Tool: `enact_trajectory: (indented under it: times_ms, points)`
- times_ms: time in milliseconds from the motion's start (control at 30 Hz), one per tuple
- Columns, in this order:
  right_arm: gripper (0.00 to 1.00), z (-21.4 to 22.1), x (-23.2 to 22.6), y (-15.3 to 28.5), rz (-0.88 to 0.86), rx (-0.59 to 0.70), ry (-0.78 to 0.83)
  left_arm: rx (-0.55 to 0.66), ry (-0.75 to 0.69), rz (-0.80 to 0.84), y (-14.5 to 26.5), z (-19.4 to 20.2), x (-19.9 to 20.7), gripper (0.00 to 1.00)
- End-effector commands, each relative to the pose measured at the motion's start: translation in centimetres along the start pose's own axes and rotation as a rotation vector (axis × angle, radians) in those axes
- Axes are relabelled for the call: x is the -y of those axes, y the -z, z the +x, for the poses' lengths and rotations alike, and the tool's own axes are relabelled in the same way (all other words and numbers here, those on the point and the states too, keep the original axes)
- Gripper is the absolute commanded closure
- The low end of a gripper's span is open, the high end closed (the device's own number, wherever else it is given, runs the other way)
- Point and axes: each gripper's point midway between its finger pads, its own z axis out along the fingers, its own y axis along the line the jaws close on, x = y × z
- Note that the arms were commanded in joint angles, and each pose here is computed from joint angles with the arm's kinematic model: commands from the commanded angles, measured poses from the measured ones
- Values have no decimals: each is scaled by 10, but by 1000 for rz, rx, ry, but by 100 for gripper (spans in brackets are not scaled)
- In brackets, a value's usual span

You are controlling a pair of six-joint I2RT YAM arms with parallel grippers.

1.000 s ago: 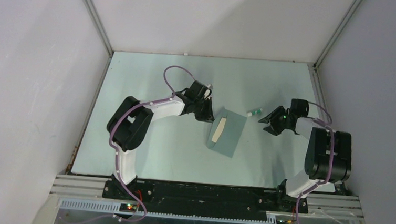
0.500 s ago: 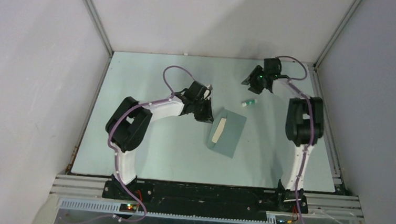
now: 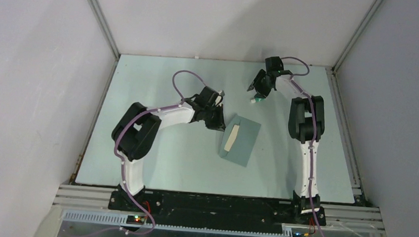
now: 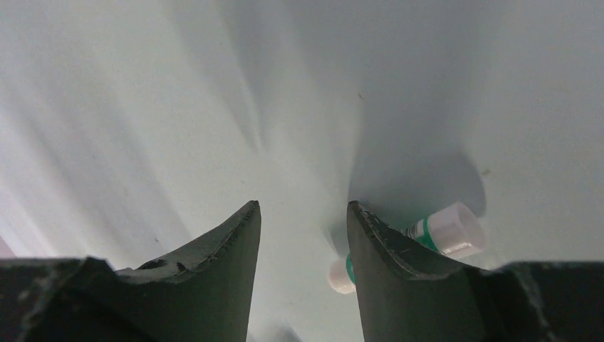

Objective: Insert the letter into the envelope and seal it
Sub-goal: Place the solid glue at the center of the board, then seal the envelope flap on the envelope.

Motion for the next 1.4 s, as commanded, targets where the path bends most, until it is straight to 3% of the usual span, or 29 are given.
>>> enact_trajectory:
  times_ms: [0,500,733,833,933,1033,1133,1233,1367]
  points:
    - [48,8,21,17,76,-11,9,28,-32,45,10,-7,10,91]
    - [48,23,32,17,81,-25,12,29,-30,48,9,-7,10,91]
    - [48,10,13,27,53,-6,61,25,-31,49,8,-6,10,91]
    - [48,-10,-13,54,-8,67,91,25,-35,53,9,-6,10,91]
    - [46,-34,-37,111,-73,226,137,11,-38,42,10,-6,10,91]
    - [46,-24,-25,140,-78,287,160,17,-40,55,13,-8,14,91]
    - [54,18,6,159,-53,253,173,29,-43,68,18,-10,19,91]
    - [81,66,23,163,-63,180,181,31,-45,80,19,-11,22,91]
    - [89,130,42,148,-35,53,199,29,-43,82,17,-11,22,91]
